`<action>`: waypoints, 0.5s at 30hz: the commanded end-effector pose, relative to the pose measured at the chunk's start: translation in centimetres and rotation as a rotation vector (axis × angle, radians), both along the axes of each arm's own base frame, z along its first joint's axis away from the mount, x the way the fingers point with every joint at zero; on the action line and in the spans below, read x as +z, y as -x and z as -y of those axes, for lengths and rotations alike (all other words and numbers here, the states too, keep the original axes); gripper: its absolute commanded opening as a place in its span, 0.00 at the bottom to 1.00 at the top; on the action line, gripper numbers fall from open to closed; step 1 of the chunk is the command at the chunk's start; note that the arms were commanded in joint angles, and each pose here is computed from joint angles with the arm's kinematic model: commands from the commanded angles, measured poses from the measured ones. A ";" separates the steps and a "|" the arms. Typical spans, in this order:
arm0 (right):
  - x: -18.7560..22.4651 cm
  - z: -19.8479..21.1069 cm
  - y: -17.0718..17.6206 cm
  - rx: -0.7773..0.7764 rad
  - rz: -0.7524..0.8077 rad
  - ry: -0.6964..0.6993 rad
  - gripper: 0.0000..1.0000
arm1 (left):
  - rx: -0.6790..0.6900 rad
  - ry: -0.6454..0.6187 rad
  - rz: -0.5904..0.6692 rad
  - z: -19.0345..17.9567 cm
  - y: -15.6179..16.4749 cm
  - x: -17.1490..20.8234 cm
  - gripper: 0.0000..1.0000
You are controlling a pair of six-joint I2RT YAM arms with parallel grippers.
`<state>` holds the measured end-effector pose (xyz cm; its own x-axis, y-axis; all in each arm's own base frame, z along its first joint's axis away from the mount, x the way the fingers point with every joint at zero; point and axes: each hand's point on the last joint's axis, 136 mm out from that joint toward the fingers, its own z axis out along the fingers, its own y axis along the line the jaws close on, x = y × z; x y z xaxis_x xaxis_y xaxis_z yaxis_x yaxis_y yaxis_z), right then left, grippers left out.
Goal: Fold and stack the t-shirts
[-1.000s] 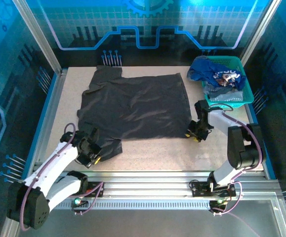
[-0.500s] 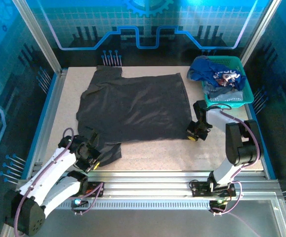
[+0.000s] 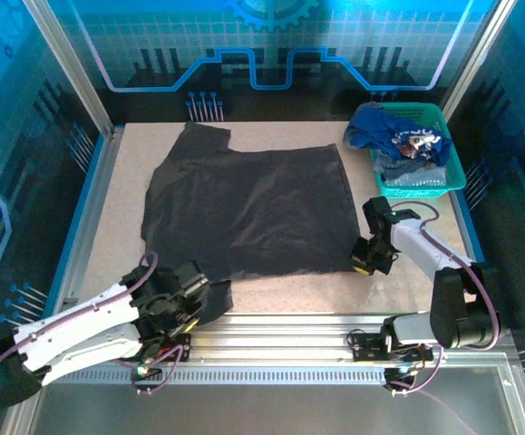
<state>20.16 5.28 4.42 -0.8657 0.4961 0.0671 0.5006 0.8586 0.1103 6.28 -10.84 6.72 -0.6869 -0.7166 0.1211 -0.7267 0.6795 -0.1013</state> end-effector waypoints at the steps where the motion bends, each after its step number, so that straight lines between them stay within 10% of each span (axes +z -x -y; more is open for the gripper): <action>1: 0.7 0.5 1.2 0.007 -0.034 0.023 0.00 | 0.035 -0.021 0.082 0.2 -1.7 2.0 0.00; 15: 2.0 0.2 0.9 -0.037 -0.058 0.021 0.00 | 0.022 0.086 0.489 1.9 -11.9 8.9 0.00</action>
